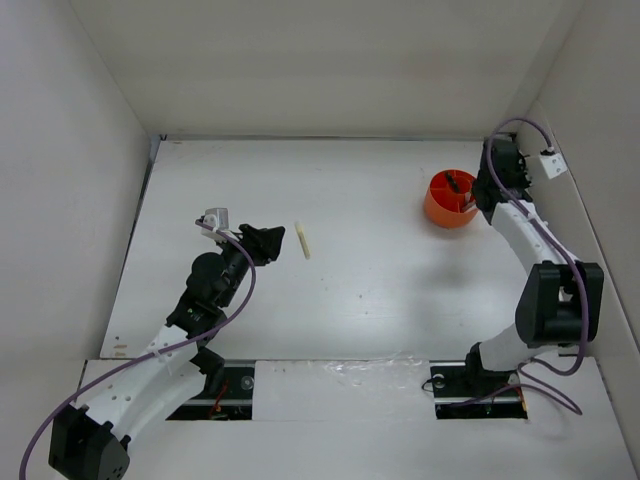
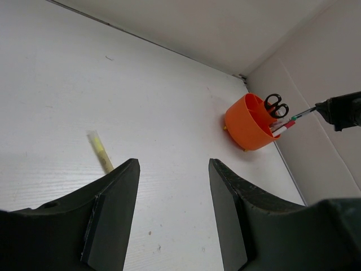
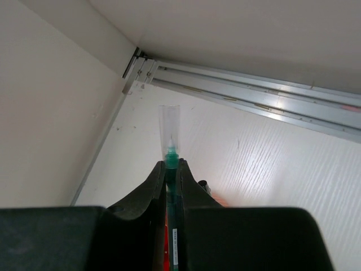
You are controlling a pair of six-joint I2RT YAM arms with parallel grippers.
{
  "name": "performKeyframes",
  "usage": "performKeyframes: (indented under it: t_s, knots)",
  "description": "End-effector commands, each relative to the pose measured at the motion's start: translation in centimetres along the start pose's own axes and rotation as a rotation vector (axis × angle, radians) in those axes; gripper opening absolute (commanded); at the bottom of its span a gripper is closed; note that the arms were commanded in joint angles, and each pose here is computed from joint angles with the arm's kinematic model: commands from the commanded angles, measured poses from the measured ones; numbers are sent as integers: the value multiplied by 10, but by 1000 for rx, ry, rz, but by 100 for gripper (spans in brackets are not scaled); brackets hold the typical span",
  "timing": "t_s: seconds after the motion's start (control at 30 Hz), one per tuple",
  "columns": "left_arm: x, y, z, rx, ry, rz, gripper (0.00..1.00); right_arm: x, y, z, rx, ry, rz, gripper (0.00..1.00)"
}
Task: Sort the stationery into containers
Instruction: Place the pen in the storage box.
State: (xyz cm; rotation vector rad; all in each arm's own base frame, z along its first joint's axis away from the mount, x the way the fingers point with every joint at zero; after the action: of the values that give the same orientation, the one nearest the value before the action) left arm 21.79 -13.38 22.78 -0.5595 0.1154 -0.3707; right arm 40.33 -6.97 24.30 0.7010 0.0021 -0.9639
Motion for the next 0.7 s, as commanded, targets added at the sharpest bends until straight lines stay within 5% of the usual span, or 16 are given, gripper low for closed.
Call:
performKeyframes:
  t_s: [0.0,0.67]
  knots:
    - [0,-5,10,-2,-53,-36,48,-5,13,9,-32,-124,-27,0]
    - [0,-10,7,-19,-33,-67,48,-9,-13,-16,-220,-244,-290,0]
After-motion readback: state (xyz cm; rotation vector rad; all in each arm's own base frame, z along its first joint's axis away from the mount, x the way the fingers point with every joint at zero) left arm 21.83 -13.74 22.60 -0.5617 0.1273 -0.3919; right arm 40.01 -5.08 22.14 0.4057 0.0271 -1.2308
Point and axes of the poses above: each gripper's point midway between its finger pads, its own x axis out along the fingers, its own y axis along the line the jaws close on, z = x × y, the point moved 6 cm from there along -x, back along the fingers, and after that the axes turned 4 degrees about x, right-handed, at the moved point
